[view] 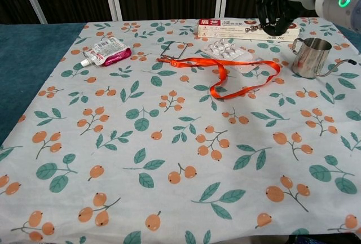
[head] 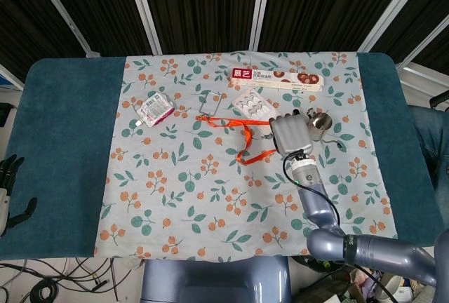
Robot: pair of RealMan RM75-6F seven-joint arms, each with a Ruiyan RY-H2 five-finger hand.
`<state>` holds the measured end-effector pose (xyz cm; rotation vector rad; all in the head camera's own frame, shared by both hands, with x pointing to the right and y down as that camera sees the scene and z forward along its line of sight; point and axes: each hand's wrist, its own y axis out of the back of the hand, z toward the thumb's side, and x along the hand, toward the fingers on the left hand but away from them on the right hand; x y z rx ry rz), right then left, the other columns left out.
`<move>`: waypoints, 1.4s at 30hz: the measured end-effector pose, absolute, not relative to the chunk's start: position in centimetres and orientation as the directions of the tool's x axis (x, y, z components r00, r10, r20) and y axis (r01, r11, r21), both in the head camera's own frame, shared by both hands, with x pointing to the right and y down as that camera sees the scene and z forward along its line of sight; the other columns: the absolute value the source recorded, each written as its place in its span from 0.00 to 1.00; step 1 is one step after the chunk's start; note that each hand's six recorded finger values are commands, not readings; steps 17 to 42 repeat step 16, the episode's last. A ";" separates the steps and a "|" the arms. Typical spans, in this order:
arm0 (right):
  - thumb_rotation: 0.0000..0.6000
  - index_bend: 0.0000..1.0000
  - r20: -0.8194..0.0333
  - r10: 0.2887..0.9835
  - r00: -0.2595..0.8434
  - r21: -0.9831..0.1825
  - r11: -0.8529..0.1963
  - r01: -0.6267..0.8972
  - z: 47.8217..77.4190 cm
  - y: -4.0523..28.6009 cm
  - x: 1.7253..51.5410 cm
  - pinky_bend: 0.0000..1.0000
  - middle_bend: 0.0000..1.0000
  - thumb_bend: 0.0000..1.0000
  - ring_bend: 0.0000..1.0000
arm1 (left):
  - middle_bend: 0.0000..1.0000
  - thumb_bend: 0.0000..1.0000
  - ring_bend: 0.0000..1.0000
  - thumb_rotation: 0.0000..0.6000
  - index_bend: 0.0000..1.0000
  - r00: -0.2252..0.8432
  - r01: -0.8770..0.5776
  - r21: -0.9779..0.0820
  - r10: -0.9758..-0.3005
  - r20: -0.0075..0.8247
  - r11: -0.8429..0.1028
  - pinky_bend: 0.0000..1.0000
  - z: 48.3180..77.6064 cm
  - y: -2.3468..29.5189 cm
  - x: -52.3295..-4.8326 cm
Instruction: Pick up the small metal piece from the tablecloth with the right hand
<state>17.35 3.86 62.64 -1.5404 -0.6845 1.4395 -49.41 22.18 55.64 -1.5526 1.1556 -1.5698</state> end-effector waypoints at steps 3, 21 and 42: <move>1.00 0.64 -0.478 0.862 0.170 -0.878 -0.463 -0.122 62.0 3.0 16.1 0.31 0.52 0.41 0.49 | 0.01 0.35 0.00 1.00 0.00 -0.098 -0.138 -0.902 -0.900 0.424 -0.409 0.00 55.6 22.2 -49.4; 1.00 0.65 -0.443 0.875 0.194 -0.883 -0.464 0.078 58.1 0.7 13.0 0.31 0.53 0.41 0.49 | 0.01 0.35 0.00 1.00 0.00 -0.097 -0.140 -0.902 -0.901 0.423 -0.408 0.00 55.6 22.2 -49.4; 1.00 0.65 -0.443 0.875 0.194 -0.883 -0.464 0.078 58.1 0.7 13.0 0.31 0.53 0.41 0.49 | 0.01 0.35 0.00 1.00 0.00 -0.097 -0.140 -0.902 -0.901 0.423 -0.408 0.00 55.6 22.2 -49.4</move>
